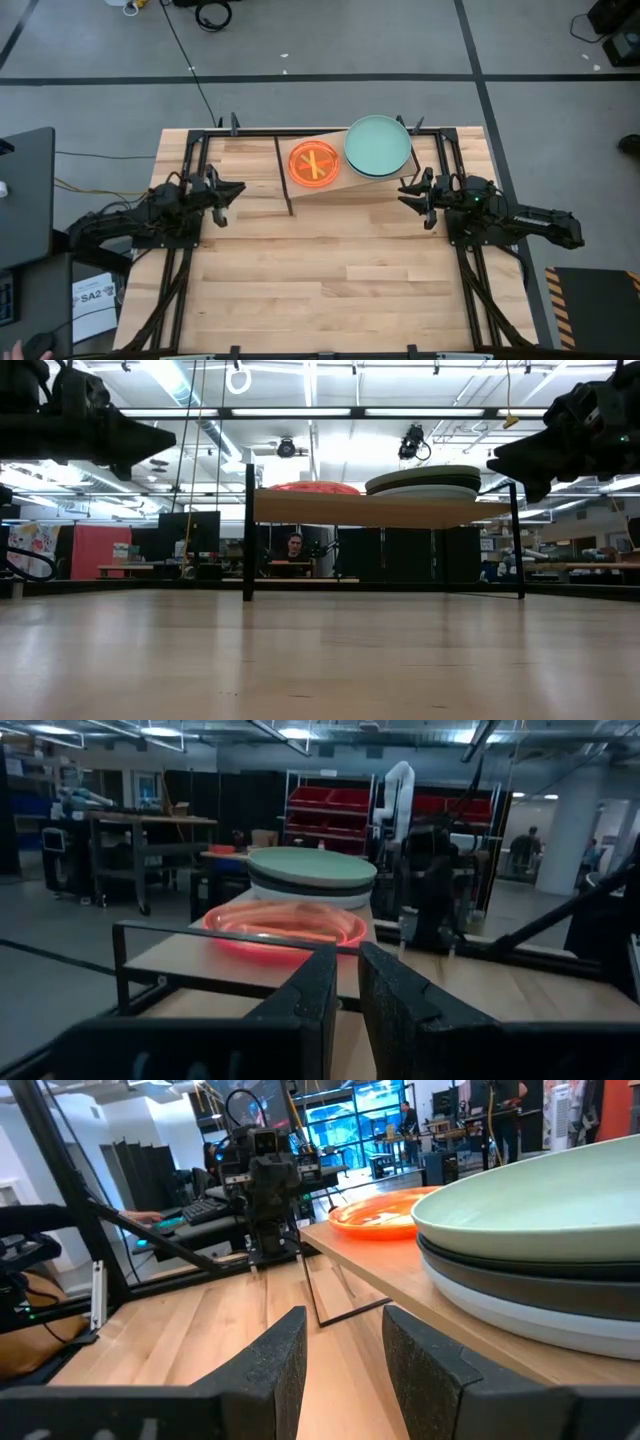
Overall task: Place and stack plates onto a shelf
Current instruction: Return to Home Position
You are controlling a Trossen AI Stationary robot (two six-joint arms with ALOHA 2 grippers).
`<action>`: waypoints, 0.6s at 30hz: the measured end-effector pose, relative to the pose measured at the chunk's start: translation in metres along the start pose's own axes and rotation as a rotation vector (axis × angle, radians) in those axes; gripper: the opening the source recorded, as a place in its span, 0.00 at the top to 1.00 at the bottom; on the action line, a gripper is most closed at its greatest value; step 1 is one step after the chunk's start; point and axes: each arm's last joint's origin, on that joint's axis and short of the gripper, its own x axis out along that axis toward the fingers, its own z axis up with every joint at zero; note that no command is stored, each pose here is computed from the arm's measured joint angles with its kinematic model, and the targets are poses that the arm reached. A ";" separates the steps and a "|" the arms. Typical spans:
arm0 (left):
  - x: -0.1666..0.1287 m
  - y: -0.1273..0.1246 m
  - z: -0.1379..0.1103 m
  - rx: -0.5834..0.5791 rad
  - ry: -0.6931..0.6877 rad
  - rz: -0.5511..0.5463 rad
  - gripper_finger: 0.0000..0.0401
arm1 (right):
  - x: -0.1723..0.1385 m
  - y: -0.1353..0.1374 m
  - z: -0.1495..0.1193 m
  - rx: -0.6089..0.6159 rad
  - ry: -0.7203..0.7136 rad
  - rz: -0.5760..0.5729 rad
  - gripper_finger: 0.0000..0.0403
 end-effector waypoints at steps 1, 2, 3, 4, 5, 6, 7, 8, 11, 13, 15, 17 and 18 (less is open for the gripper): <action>0.000 0.000 0.000 0.000 0.000 0.000 0.87 | 0.000 0.000 0.000 -0.001 0.000 0.005 0.65; 0.000 0.000 0.001 -0.001 -0.008 -0.002 0.87 | 0.000 0.000 0.000 0.000 0.000 0.007 0.65; 0.000 0.000 0.001 -0.001 -0.010 -0.002 0.87 | 0.000 0.000 0.000 0.000 0.001 0.007 0.65; 0.000 0.000 0.000 -0.001 -0.004 -0.001 0.87 | 0.000 0.000 0.000 0.000 0.001 0.008 0.65; 0.000 0.000 0.000 0.000 0.001 -0.001 0.87 | 0.000 0.000 0.001 -0.001 -0.005 0.010 0.65; 0.000 0.000 0.000 0.000 -0.001 -0.001 0.87 | 0.000 0.000 0.001 -0.001 -0.008 0.010 0.65; 0.000 0.000 0.000 0.000 -0.002 -0.001 0.87 | 0.000 0.000 0.001 -0.001 -0.008 0.010 0.65; 0.000 0.000 0.000 0.000 0.000 -0.001 0.87 | 0.000 0.000 0.001 -0.001 -0.007 0.010 0.65; 0.000 0.000 0.000 0.001 0.001 -0.001 0.87 | 0.000 0.000 0.001 -0.001 -0.007 0.010 0.65; 0.000 0.000 0.000 0.001 0.001 -0.001 0.87 | 0.000 0.000 0.001 -0.001 -0.008 0.010 0.65; 0.000 0.000 0.000 0.001 0.001 -0.001 0.87 | 0.000 0.000 0.001 -0.001 -0.008 0.010 0.65; 0.000 0.000 0.000 0.001 0.001 -0.001 0.87 | 0.000 0.000 0.001 -0.001 -0.007 0.010 0.65; 0.000 0.000 0.000 0.001 0.000 -0.001 0.87 | 0.000 0.000 0.001 -0.001 -0.008 0.010 0.65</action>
